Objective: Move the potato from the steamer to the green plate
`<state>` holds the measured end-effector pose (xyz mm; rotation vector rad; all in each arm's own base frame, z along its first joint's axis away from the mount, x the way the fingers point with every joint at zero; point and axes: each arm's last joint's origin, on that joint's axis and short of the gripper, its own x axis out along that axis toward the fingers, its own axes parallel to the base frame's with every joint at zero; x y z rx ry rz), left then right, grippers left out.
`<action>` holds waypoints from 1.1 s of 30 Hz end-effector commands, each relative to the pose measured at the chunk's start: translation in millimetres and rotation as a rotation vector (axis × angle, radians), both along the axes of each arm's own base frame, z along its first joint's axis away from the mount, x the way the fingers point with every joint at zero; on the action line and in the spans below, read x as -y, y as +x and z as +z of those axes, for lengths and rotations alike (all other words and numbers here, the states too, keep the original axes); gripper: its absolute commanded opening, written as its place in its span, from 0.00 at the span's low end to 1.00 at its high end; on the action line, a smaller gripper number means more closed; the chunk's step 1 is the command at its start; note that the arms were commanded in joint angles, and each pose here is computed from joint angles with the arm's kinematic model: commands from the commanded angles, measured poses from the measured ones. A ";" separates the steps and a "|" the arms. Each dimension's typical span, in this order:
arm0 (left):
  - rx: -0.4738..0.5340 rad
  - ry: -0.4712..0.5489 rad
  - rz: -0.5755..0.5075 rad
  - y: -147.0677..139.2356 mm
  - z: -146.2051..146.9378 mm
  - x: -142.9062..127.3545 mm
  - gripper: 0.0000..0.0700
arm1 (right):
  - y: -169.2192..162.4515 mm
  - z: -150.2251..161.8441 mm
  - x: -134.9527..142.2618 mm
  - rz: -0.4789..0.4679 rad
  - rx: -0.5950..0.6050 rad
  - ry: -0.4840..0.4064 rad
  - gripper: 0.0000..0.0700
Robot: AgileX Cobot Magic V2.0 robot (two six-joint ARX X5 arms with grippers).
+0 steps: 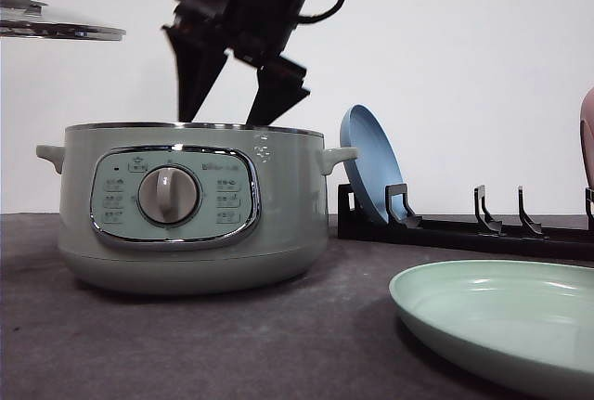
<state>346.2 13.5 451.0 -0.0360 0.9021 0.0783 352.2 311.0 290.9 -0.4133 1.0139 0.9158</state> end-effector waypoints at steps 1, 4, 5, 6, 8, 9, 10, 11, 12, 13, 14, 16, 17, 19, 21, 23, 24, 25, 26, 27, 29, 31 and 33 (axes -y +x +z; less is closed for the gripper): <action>0.042 0.007 0.002 -13.6 15.9 -0.5 0.00 | 2.3 -5.7 -9.3 0.032 0.019 0.001 0.97; 0.042 0.007 0.002 -13.5 15.9 -0.5 0.00 | 5.2 -14.5 -14.9 0.045 0.028 -0.002 0.97; 0.042 0.006 0.002 -13.5 15.9 -0.5 0.00 | 5.6 -16.3 -16.6 0.050 0.035 -0.003 0.97; 0.042 0.006 0.003 -13.5 15.9 -0.5 0.00 | 6.9 -19.3 -18.4 0.054 0.045 -0.007 0.97; 0.042 0.005 0.004 -13.5 15.9 -0.5 0.00 | 8.3 -22.6 -20.7 0.059 0.061 -0.014 0.97; 0.042 0.005 0.004 -13.4 15.9 -0.5 0.00 | 9.1 -25.9 -22.4 0.062 0.061 -0.016 0.96; 0.043 0.005 0.004 -13.4 15.9 -0.5 0.00 | 10.0 -29.4 -23.9 0.065 0.060 -0.019 0.96; 0.043 0.005 0.004 -13.4 15.9 -0.5 0.00 | 10.4 -31.4 -24.4 0.065 0.057 -0.022 0.96; 0.043 0.005 0.004 -13.4 15.9 -0.5 0.00 | 11.1 -34.6 -25.3 0.066 0.052 -0.025 0.96; 0.043 0.005 0.004 -13.4 15.9 -0.5 0.00 | 12.1 -38.1 -26.2 0.066 0.048 -0.029 0.96; 0.043 0.005 0.004 -13.4 15.9 -0.5 0.00 | 13.1 -41.0 -26.6 0.065 0.045 -0.033 0.96; 0.043 0.005 0.004 -13.4 15.9 -0.5 0.00 | 14.6 -46.4 -27.8 0.066 0.037 -0.037 0.96; 0.043 0.005 0.004 -13.4 15.9 -0.5 0.00 | 15.3 -49.1 -28.5 0.066 0.035 -0.040 0.96; 0.044 0.005 0.004 -13.3 16.0 -0.5 0.00 | 16.2 -53.2 -29.3 0.066 0.028 -0.044 0.96; 0.046 0.005 0.004 -13.2 16.1 -0.5 0.00 | 17.3 -58.3 -30.3 0.066 0.020 -0.050 0.96; 0.048 0.005 0.004 -13.0 16.3 -0.5 0.00 | 18.1 -62.3 -30.8 0.066 0.013 -0.057 0.96; 0.049 0.005 0.004 -13.0 16.3 -0.5 0.00 | 18.4 -64.4 -31.2 0.066 0.009 -0.059 0.96; 0.049 0.005 0.004 -13.0 16.3 -0.5 0.00 | 18.7 -66.3 -31.6 0.065 0.005 -0.061 0.94; 0.050 0.005 0.004 -12.9 16.4 -0.5 0.00 | 18.9 -67.4 -31.6 0.064 0.002 -0.063 0.92; 0.051 0.005 0.004 -12.9 16.4 -0.5 0.00 | 19.2 -67.9 -31.4 0.063 0.001 -0.064 0.88; 0.054 0.005 0.004 -12.6 16.6 -0.5 0.00 | 19.5 -68.0 -31.1 0.062 0.000 -0.064 0.77; 0.060 0.005 0.004 -12.2 17.0 -0.5 0.00 | 19.4 -68.0 -31.0 0.063 -0.002 -0.063 0.64; 0.062 0.006 0.004 -12.0 17.2 -0.6 0.00 | 19.2 -68.2 -30.7 0.061 -0.006 -0.066 0.52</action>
